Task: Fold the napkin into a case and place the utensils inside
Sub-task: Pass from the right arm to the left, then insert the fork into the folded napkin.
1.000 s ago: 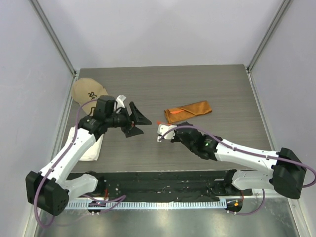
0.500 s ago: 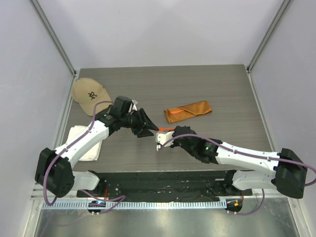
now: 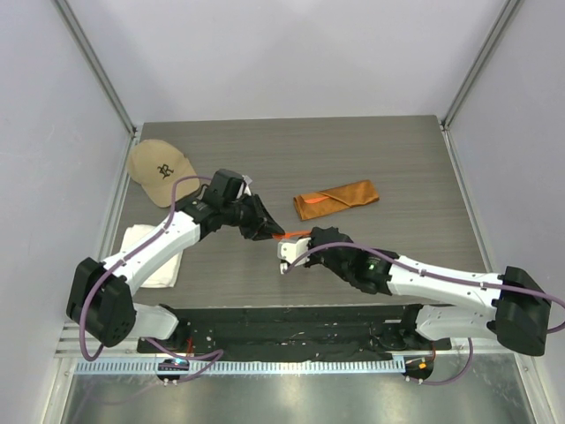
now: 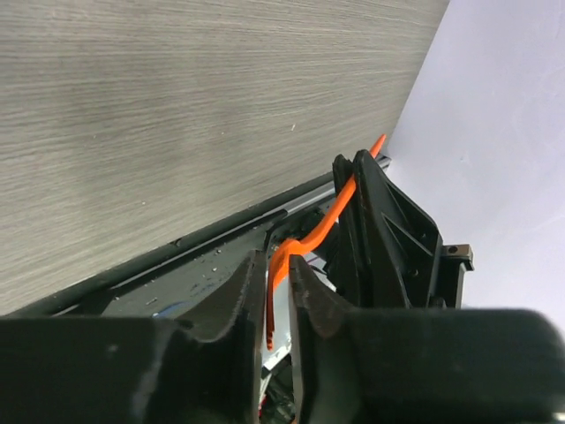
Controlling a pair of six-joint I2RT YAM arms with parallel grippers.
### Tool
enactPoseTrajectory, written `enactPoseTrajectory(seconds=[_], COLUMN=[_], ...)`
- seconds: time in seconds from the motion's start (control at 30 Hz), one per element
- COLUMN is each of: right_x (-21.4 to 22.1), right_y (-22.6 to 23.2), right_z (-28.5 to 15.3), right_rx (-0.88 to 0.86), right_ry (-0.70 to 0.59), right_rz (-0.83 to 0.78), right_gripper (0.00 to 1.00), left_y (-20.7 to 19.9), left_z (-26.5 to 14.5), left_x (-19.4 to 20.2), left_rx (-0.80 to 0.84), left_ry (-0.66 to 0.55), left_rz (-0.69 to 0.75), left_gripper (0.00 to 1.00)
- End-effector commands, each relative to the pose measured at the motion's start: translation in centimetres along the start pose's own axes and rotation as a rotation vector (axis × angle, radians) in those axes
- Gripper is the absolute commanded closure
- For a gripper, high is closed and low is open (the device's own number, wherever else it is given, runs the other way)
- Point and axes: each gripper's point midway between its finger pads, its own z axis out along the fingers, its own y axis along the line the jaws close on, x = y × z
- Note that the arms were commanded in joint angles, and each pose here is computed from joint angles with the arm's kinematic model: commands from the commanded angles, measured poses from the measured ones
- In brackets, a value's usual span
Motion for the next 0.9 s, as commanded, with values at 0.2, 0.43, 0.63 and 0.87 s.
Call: enactPoseTrajectory(seconds=[0.2, 0.43, 0.63, 0.87], right_x=[-0.7, 5.8, 12.3, 16.7], right_y=[-2.0, -5.5, -9.0, -6.9], right_z=[-0.9, -1.7, -2.1, 2.7], right_rx=[0.094, 0.347, 0.451, 0.210], right_ry=[-0.053, 0.174, 0.272, 0.371], right_rz=[0.308, 0.789, 1.308, 1.762], right_gripper=[0.27, 0.00, 0.02, 0.70], left_y=[-0.2, 0.7, -0.2, -1.9], left_z=[-1.6, 0.1, 3.6, 8.9], left_x=[-2.4, -6.0, -9.0, -10.4], left_rx=[-0.030, -0.025, 0.000, 0.116], left_ry=[-0.170, -0.348, -0.395, -0.323], left_rz=[0.133, 0.133, 0.142, 0.133], left_gripper=[1.00, 1.00, 1.00, 1.00])
